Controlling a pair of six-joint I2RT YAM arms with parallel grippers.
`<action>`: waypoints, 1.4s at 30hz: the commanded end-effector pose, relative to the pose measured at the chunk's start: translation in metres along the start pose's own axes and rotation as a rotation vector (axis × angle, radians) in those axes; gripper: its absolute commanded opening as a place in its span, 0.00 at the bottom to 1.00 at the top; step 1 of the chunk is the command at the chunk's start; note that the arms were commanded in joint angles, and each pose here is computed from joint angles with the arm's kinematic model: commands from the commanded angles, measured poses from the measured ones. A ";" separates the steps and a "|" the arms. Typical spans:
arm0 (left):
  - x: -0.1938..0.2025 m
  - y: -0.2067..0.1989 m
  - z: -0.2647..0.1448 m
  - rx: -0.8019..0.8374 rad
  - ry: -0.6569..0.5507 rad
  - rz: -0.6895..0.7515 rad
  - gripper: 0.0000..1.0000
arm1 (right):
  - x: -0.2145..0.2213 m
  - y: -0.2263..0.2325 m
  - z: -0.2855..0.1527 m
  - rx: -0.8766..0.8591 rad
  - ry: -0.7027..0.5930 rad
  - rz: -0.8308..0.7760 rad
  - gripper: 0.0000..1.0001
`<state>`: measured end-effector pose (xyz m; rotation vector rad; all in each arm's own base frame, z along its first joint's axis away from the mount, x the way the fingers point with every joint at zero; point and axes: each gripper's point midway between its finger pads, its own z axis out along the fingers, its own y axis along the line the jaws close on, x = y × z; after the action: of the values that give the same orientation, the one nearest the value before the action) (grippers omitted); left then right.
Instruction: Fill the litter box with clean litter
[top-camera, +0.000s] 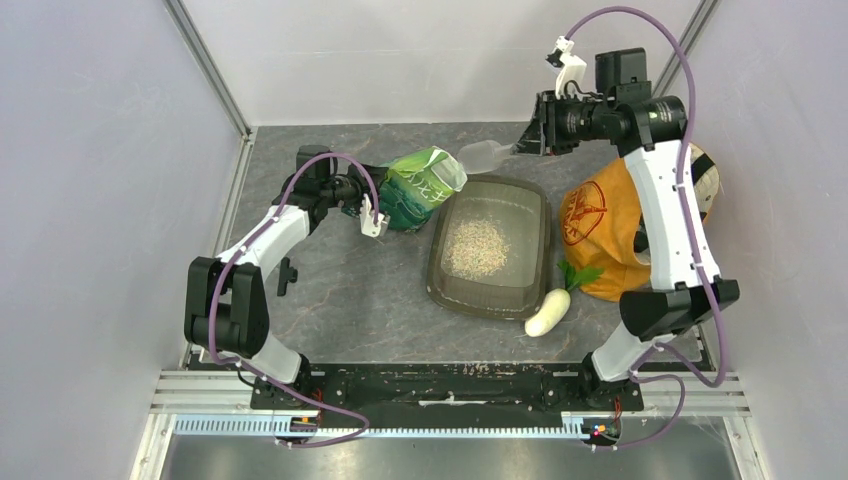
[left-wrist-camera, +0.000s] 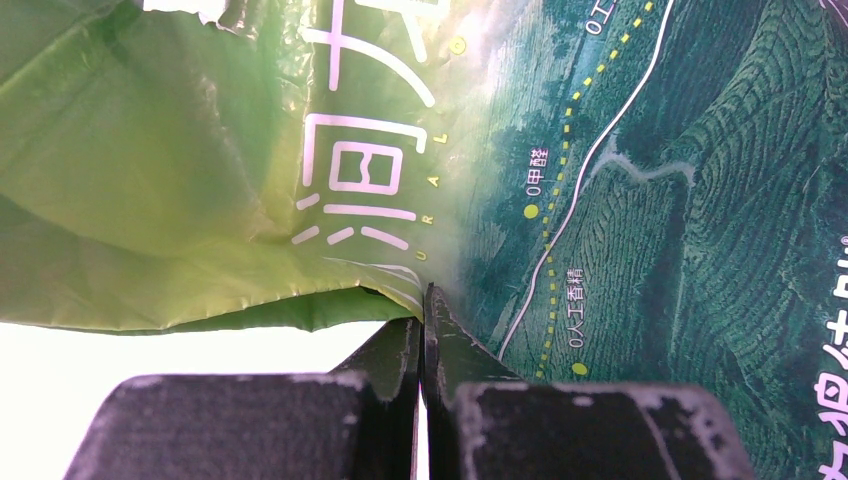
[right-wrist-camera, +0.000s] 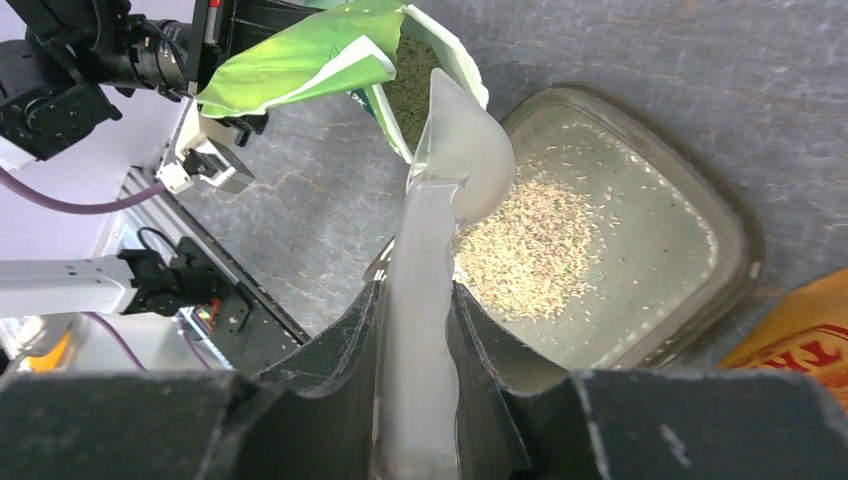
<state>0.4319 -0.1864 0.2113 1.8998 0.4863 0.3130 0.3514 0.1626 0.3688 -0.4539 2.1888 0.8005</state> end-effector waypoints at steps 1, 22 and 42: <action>-0.006 0.041 -0.009 -0.085 0.000 0.135 0.02 | -0.004 0.007 0.020 -0.070 0.029 0.081 0.00; -0.017 0.056 -0.016 -0.140 -0.001 0.235 0.02 | 0.036 -0.017 0.155 0.051 0.233 0.275 0.00; -0.030 0.053 -0.019 -0.142 -0.021 0.307 0.02 | 0.085 -0.027 0.207 0.140 0.393 0.506 0.00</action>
<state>0.4119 -0.1923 0.2179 1.8972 0.3852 0.3602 0.4139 0.2756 0.2006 0.0144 2.7315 0.9679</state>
